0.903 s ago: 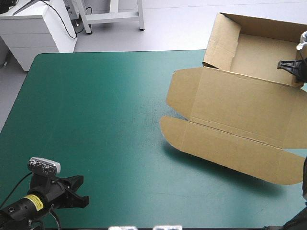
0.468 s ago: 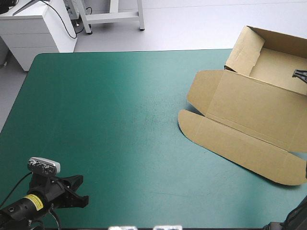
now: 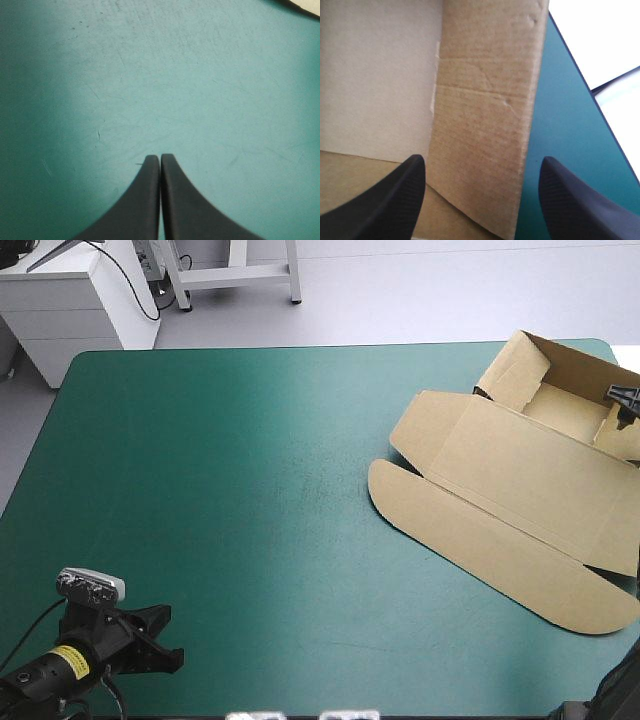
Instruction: Fold the box
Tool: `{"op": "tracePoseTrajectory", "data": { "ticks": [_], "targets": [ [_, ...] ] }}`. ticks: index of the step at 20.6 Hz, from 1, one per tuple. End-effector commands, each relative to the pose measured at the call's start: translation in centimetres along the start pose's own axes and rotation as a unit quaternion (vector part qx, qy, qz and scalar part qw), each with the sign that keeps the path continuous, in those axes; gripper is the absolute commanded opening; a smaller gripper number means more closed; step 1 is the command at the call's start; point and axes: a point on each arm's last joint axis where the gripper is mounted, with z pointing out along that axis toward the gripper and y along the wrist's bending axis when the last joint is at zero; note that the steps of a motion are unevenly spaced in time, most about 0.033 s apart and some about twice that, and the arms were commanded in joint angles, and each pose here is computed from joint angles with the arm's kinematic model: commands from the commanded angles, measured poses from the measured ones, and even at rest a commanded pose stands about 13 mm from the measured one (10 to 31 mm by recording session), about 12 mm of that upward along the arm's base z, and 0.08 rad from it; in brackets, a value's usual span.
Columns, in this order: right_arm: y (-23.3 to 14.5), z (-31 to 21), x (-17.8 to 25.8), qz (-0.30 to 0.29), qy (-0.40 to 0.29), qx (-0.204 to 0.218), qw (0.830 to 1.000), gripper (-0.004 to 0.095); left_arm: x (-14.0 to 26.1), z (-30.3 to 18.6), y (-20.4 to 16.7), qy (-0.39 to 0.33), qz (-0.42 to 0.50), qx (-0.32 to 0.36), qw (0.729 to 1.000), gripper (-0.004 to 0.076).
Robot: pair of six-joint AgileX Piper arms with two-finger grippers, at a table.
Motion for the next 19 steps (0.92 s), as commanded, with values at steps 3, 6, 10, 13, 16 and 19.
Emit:
{"op": "tracePoseTrajectory", "data": {
  "ticks": [3,6,10,13,16,19],
  "targets": [
    [3.1,-11.7,-1.0,-0.062,-0.13,-0.146,0.979,0.0523,-1.1,-0.4,-0.3,-0.036,-0.002,0.007,0.999,-0.0008],
    [6.1,-14.2,0.1,-0.112,-0.15,-0.184,0.965,0.0245,-1.1,-0.4,-0.3,-0.036,-0.002,0.007,0.999,-0.0008],
    [12.6,-14.4,2.5,-0.196,-0.128,-0.225,0.946,-0.0013,-0.6,0.1,0.0,-0.026,0.0,0.001,1.0,-0.0008],
    [18.4,-13.9,6.9,-0.288,-0.08,-0.265,0.917,-0.0014,-0.4,0.7,0.3,-0.039,0.007,-0.008,0.999,-0.0008],
    [22.8,-14.1,11.9,-0.36,-0.126,-0.265,0.886,-0.0014,-0.7,0.9,0.4,-0.066,0.015,-0.014,0.998,-0.0008],
    [23.7,-14.5,14.6,-0.372,-0.154,-0.264,0.877,-0.0014,-0.4,1.5,0.6,-0.073,0.017,-0.016,0.997,-0.0008]
  ]
}}
